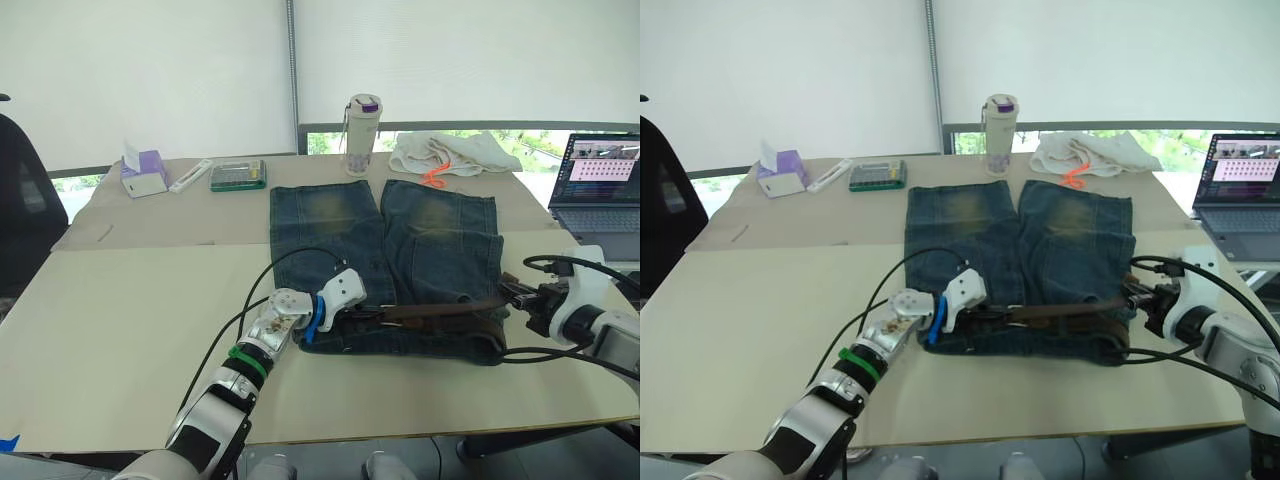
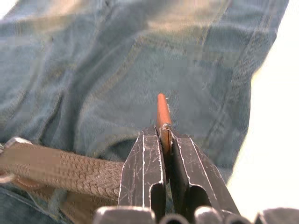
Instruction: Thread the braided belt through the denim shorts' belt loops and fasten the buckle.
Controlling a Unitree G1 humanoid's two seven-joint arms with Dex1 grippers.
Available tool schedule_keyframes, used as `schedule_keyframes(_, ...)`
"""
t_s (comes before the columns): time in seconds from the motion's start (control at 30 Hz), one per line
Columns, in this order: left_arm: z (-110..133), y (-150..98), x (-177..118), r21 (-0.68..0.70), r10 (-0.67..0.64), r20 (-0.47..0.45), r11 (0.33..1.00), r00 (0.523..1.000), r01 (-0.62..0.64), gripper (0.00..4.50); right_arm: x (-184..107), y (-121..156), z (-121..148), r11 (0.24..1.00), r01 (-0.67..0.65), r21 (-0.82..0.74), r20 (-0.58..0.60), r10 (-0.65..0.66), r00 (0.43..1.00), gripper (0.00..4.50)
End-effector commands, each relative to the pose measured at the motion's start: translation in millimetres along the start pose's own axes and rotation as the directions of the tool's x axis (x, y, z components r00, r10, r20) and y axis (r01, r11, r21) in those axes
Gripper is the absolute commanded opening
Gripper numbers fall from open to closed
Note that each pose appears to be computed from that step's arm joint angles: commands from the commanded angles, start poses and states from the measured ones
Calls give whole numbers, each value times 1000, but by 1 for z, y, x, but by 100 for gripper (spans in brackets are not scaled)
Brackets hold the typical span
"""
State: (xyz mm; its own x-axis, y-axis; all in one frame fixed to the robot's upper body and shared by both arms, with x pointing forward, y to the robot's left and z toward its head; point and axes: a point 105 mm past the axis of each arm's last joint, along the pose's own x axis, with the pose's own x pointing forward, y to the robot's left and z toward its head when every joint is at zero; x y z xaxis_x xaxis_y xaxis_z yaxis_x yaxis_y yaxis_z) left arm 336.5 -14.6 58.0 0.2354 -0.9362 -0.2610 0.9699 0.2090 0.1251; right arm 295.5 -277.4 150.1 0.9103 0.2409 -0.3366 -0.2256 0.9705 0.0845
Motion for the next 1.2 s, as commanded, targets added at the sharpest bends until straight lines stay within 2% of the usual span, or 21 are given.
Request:
schedule_keyframes(0.03, -63, 2, -28, -154, 74, -196, 982, 978, -105, 2, -7, 6, 24, 1000, -23, -17, 92, 24, 996, 0)
schedule_keyframes(0.13, -46, 16, -29, -175, 158, -114, 969, 981, -176, 2, -6, 19, 29, 996, -94, -9, 111, 95, 989, 0)
schedule_keyframes(0.3, -18, 39, -39, -219, 291, -2, 934, 957, -284, 2, -6, 19, 26, 995, -98, -6, 102, 98, 990, 0)
schedule_keyframes(0.47, -3, 53, -50, -212, 366, 37, 912, 930, -351, 2, -6, 18, 20, 995, -97, -9, 81, 97, 992, 0)
schedule_keyframes(0.67, 7, 54, -53, -184, 369, 68, 918, 927, -352, 2, -5, 22, 24, 992, -123, -2, 102, 123, 987, 0)
schedule_keyframes(0.87, 45, 49, -51, -136, 331, 222, 942, 917, -307, 2, -5, 37, 40, 979, -203, 32, 193, 193, 962, 0)
schedule_keyframes(0.97, 70, 42, -49, -103, 294, 309, 956, 904, -276, 2, 1, 55, 51, 953, -279, 116, 269, 240, 933, 0)
schedule_keyframes(1.07, 86, 37, -48, -66, 270, 353, 962, 896, -264, 2, 8, 73, 58, 913, -351, 207, 336, 270, 902, 0)
schedule_keyframes(1.2, 105, 30, -46, 9, 245, 396, 963, 885, -270, 2, 20, 88, 59, 828, -401, 390, 414, 231, 880, 0)
